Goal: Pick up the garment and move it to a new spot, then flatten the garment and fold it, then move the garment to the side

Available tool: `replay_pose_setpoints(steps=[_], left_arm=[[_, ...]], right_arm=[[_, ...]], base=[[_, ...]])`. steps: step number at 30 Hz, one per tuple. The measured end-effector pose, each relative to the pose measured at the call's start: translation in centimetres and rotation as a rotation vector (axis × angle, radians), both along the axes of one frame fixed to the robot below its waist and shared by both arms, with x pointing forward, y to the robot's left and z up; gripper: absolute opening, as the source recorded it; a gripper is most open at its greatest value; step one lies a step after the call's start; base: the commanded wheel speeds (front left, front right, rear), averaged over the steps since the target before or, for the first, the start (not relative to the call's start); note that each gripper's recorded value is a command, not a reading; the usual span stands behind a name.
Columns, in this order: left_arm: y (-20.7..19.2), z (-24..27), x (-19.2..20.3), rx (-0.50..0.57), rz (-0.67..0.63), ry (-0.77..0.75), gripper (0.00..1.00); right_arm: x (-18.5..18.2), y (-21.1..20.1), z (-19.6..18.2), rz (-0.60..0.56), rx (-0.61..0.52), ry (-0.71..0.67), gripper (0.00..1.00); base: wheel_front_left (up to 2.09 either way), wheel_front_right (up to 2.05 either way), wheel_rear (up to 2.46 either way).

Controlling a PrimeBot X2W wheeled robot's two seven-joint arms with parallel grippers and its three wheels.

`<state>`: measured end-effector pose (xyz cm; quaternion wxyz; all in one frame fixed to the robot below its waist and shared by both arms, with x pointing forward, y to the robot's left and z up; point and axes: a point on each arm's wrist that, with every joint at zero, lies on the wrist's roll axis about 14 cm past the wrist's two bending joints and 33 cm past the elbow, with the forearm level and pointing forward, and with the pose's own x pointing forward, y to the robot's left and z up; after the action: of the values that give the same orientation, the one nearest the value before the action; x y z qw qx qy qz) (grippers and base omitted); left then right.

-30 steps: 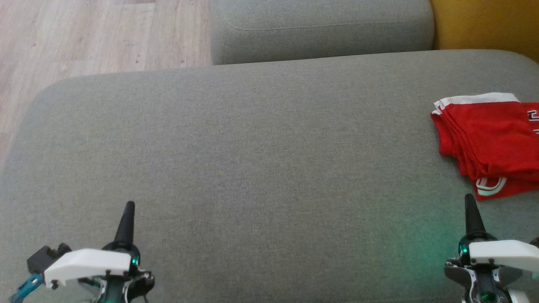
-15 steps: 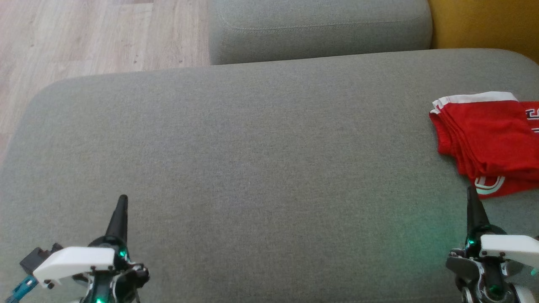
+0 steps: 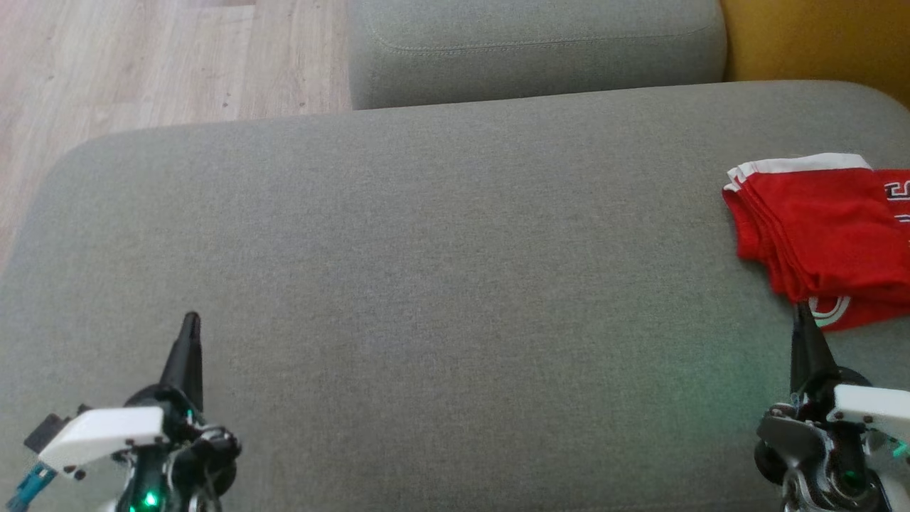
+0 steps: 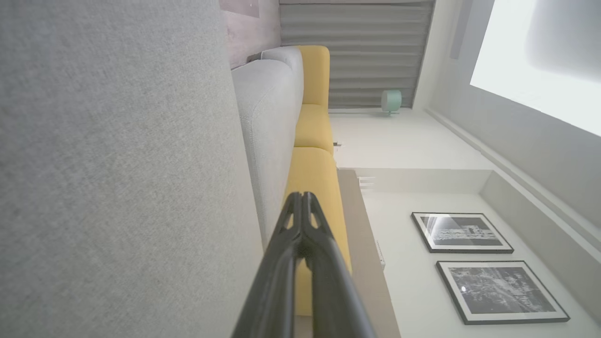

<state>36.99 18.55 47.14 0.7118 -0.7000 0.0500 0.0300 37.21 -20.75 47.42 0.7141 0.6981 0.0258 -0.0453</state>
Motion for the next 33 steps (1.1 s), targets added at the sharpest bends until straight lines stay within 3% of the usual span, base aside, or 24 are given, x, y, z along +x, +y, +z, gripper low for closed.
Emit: replay_pose_setpoints(steps=[33], left_arm=[[0.13, 0.50, 0.36, -0.029, 0.003, -0.017, 0.00]], right_arm=[[0.04, -0.06, 0.19, -0.005, 0.026, -0.008, 0.00]], base=[[0.00, 0.00, 0.00]])
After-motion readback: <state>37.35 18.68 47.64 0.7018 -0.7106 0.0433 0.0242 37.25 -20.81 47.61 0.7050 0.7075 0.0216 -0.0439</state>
